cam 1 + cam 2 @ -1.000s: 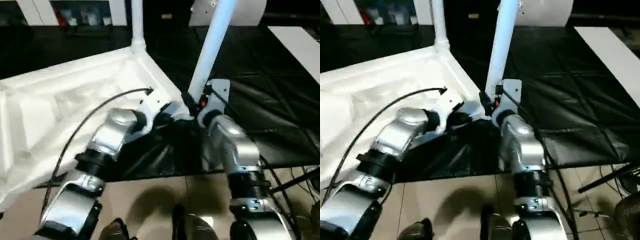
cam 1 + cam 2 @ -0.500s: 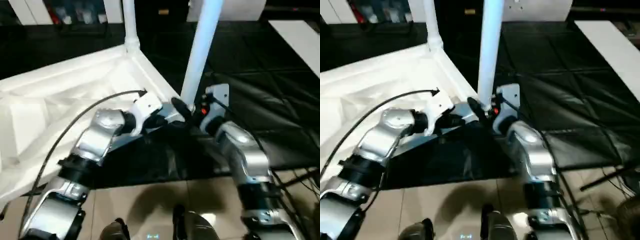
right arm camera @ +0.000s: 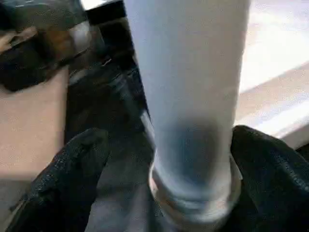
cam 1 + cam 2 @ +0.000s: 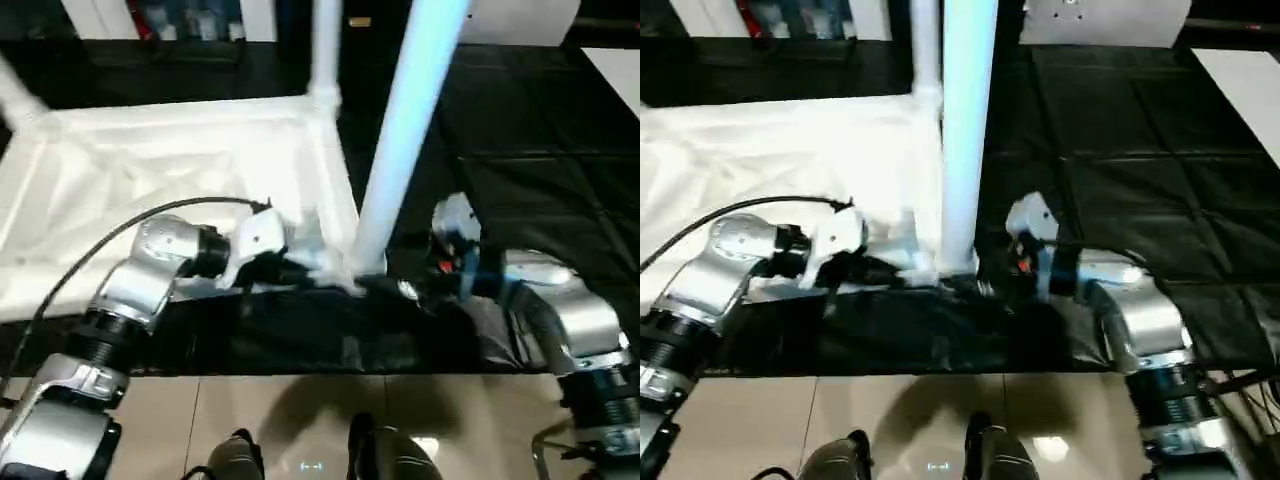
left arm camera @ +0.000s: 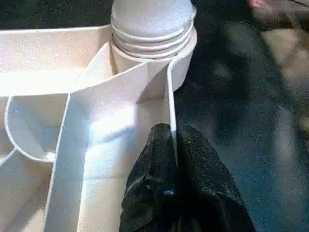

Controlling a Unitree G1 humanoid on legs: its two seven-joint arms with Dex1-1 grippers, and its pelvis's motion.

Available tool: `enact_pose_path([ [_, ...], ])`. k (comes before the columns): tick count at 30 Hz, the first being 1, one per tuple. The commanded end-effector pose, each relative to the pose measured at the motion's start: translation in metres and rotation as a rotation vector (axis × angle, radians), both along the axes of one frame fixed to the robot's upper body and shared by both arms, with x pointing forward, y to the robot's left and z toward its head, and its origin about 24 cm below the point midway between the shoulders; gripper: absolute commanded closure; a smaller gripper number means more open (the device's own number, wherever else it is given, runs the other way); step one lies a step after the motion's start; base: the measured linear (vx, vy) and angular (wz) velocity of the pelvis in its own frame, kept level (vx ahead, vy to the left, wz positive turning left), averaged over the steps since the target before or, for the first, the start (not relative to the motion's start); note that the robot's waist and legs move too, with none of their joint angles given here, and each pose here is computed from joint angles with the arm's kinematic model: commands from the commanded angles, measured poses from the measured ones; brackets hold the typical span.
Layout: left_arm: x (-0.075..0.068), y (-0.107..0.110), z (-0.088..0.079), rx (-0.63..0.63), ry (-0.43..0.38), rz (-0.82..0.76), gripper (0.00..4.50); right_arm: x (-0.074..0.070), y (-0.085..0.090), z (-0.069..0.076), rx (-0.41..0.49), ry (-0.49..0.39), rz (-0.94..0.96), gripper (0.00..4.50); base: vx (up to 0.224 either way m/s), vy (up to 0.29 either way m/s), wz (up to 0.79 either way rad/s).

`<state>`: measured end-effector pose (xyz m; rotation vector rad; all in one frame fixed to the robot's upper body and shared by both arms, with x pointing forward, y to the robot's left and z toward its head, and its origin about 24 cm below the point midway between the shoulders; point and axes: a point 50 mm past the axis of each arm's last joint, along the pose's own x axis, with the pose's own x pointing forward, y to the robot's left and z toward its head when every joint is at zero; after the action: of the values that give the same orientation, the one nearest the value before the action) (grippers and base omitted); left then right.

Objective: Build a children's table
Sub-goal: Rotate leg to tighten

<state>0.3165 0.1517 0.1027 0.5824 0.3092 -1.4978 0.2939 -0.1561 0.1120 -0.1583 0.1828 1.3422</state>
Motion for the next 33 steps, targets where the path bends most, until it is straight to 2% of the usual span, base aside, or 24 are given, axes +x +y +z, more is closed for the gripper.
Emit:
enact_pose_path([
  [1, -0.011, -0.005, -0.016, 0.083, 0.08, -0.114, 4.5, 0.0, 0.0, 0.004, 0.008, -0.005, 0.048, 0.14, 0.0, 0.0, 0.0],
  [3, -0.012, -0.004, -0.015, 0.089, 0.087, -0.154, 4.5, 0.001, -0.002, 0.007, 0.007, 0.006, 0.088, 0.14, 0.0, 0.0, 0.0],
  [5, -0.013, -0.003, -0.014, 0.095, 0.092, -0.178, 4.5, 0.001, -0.002, 0.009, 0.005, 0.011, 0.122, 0.5, 0.0, 0.0, 0.0],
  [6, -0.015, -0.003, -0.014, 0.111, 0.099, -0.226, 4.5, 0.002, 0.001, 0.012, 0.001, 0.021, 0.19, 0.5, 0.0, 0.0, 0.0],
  [8, -0.015, -0.004, -0.014, 0.116, 0.101, -0.24, 4.5, 0.002, 0.002, 0.013, 0.0, 0.025, 0.21, 0.5, 0.0, 0.0, 0.0],
  [10, -0.016, -0.005, -0.013, 0.117, 0.103, -0.265, 4.5, 0.001, 0.004, 0.013, -0.008, 0.033, 0.254, 0.91, 0.0, 0.0, 0.0],
  [13, -0.017, -0.007, -0.011, 0.116, 0.1, -0.29, 4.5, 0.001, 0.006, 0.01, -0.021, 0.042, 0.298, 0.99, 0.0, 0.0, 0.0],
  [15, -0.017, -0.008, -0.011, 0.122, 0.096, -0.301, 4.5, 0.001, 0.007, 0.01, -0.022, 0.047, 0.316, 1.32, 0.0, 0.0, 0.0],
  [19, -0.018, -0.007, -0.01, 0.131, 0.091, -0.314, 4.5, 0.001, 0.012, 0.01, -0.025, 0.052, 0.365, 1.41, 0.0, 0.0, 0.0],
  [21, -0.018, -0.007, -0.01, 0.132, 0.091, -0.315, 4.5, 0.001, 0.012, 0.009, -0.028, 0.054, 0.372, 1.73, 0.0, 0.0, 0.0],
  [25, -0.018, -0.008, -0.01, 0.131, 0.088, -0.319, 4.5, 0.001, 0.015, 0.005, -0.04, 0.051, 0.392, 1.92, 0.0, 0.0, 0.0],
  [27, -0.018, -0.009, -0.01, 0.129, 0.089, -0.32, 4.5, 0.001, 0.016, 0.003, -0.041, 0.054, 0.397, 2.23, 0.0, 0.0, 0.0],
  [33, -0.018, -0.008, -0.011, 0.125, 0.097, -0.315, 4.5, -0.002, 0.018, 0.002, -0.033, 0.069, 0.412, 2.44, 0.0, 0.0, 0.0],
])
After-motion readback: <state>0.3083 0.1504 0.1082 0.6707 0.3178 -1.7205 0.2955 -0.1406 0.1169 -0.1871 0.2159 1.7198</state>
